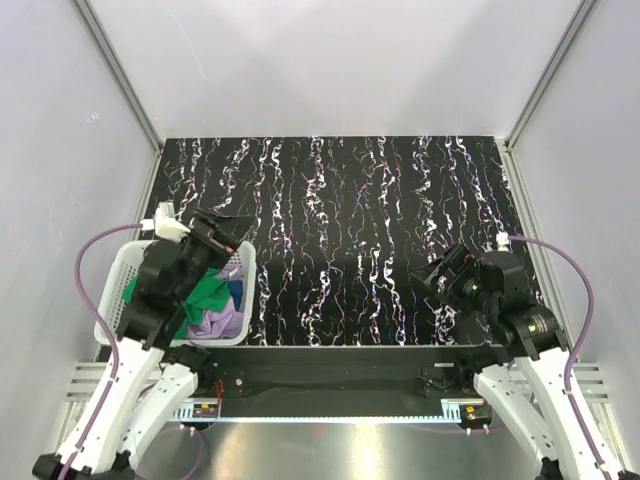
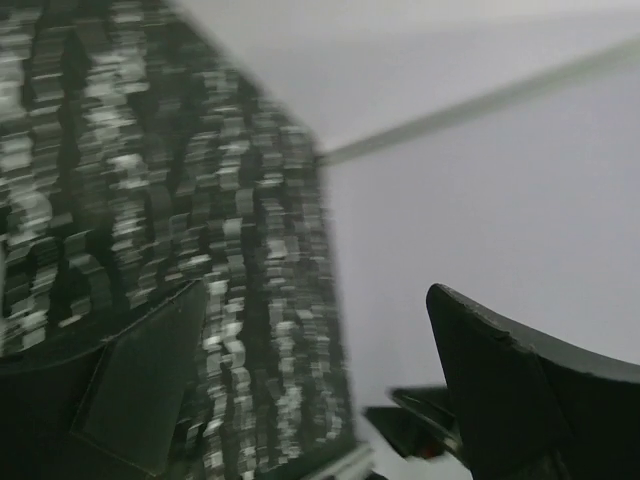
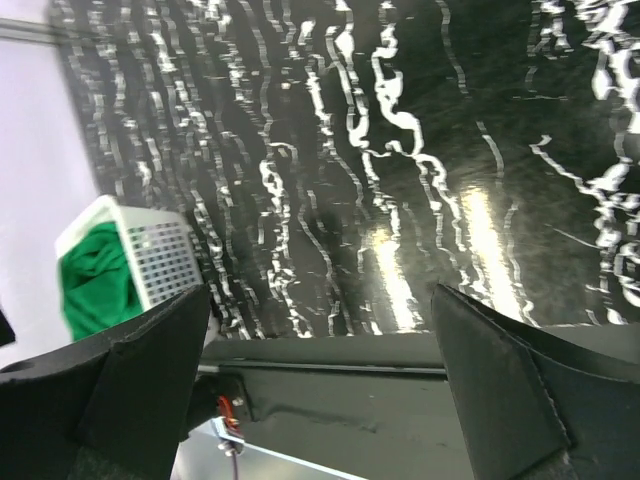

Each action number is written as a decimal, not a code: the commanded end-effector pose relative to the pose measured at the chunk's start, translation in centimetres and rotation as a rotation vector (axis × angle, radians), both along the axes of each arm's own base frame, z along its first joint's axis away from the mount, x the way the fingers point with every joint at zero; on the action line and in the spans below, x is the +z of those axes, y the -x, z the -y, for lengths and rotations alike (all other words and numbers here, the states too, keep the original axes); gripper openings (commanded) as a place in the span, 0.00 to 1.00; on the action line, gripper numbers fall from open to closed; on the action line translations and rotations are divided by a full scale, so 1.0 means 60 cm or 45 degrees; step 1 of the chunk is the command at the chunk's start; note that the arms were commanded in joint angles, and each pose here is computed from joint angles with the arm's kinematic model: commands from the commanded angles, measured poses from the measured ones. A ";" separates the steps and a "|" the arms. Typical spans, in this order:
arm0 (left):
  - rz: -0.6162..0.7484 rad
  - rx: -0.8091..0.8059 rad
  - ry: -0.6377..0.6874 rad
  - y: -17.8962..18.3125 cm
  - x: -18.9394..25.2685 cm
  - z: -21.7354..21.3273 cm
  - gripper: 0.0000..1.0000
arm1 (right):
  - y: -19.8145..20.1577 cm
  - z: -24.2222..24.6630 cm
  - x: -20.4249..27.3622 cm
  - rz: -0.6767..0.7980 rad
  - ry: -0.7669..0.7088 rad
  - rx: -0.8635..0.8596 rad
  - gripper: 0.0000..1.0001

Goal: Fold and stack the t-shirts
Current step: Grab the tshirt from the pile

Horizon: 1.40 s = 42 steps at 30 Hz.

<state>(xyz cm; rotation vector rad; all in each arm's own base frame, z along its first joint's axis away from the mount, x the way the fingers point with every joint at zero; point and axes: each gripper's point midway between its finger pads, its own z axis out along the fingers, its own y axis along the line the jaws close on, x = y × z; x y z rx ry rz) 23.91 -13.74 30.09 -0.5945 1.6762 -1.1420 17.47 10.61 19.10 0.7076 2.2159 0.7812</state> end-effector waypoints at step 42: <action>-0.831 0.726 -0.672 -0.016 -0.064 -0.272 0.00 | -0.013 -0.022 0.020 -0.212 0.236 0.361 1.00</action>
